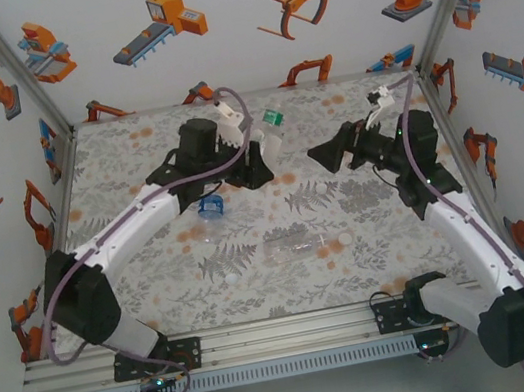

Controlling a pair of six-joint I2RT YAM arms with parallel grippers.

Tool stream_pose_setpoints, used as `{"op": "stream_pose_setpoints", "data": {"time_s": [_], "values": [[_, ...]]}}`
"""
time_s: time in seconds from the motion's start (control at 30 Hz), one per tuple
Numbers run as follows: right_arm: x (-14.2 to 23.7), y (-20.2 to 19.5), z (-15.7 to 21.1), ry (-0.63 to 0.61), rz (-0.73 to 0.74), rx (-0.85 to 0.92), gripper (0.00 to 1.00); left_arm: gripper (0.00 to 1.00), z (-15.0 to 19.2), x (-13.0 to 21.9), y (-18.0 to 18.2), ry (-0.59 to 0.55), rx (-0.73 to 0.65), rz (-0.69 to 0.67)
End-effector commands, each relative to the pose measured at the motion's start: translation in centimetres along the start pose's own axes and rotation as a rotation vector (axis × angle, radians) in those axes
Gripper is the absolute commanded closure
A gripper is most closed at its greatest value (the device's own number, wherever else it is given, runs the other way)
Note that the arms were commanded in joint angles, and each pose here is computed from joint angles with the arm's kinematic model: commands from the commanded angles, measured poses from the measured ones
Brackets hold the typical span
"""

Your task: Screw on the bottle caps

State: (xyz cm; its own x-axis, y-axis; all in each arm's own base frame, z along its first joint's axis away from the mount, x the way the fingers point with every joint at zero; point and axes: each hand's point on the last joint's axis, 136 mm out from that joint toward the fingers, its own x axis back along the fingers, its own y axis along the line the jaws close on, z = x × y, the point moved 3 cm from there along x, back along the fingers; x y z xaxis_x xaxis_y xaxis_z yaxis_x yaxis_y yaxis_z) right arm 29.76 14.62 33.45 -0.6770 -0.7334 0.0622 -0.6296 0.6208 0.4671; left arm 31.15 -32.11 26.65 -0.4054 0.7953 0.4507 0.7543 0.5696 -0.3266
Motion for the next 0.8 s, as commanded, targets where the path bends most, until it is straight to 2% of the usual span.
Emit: {"op": "stream_pose_setpoints", "data": {"time_s": [0.0, 0.2, 0.4, 0.57, 0.77], "values": [[0.6, 5.3, -4.4, -0.181, -0.235, 0.091, 0.17, 0.60, -3.8, 3.0, -4.3, -0.182, -0.067, 0.225], [-0.1, 10.1, -6.9, -0.241, -0.404, 0.154, 0.15, 0.61, -6.2, 7.2, -8.7, -0.312, -0.165, 0.446], [-0.8, 13.5, -8.8, -0.273, -0.514, 0.169, 0.13, 0.61, -7.0, 10.0, -12.4, -0.358, -0.249, 0.627], [-1.3, 15.8, -9.5, -0.257, -0.628, 0.156, 0.15, 0.61, -7.5, 10.7, -13.8, -0.366, -0.276, 0.668], [-1.3, 17.3, -9.0, -0.225, -0.692, 0.147, 0.27, 0.61, -7.9, 11.1, -14.2, -0.379, -0.287, 0.665]]}}
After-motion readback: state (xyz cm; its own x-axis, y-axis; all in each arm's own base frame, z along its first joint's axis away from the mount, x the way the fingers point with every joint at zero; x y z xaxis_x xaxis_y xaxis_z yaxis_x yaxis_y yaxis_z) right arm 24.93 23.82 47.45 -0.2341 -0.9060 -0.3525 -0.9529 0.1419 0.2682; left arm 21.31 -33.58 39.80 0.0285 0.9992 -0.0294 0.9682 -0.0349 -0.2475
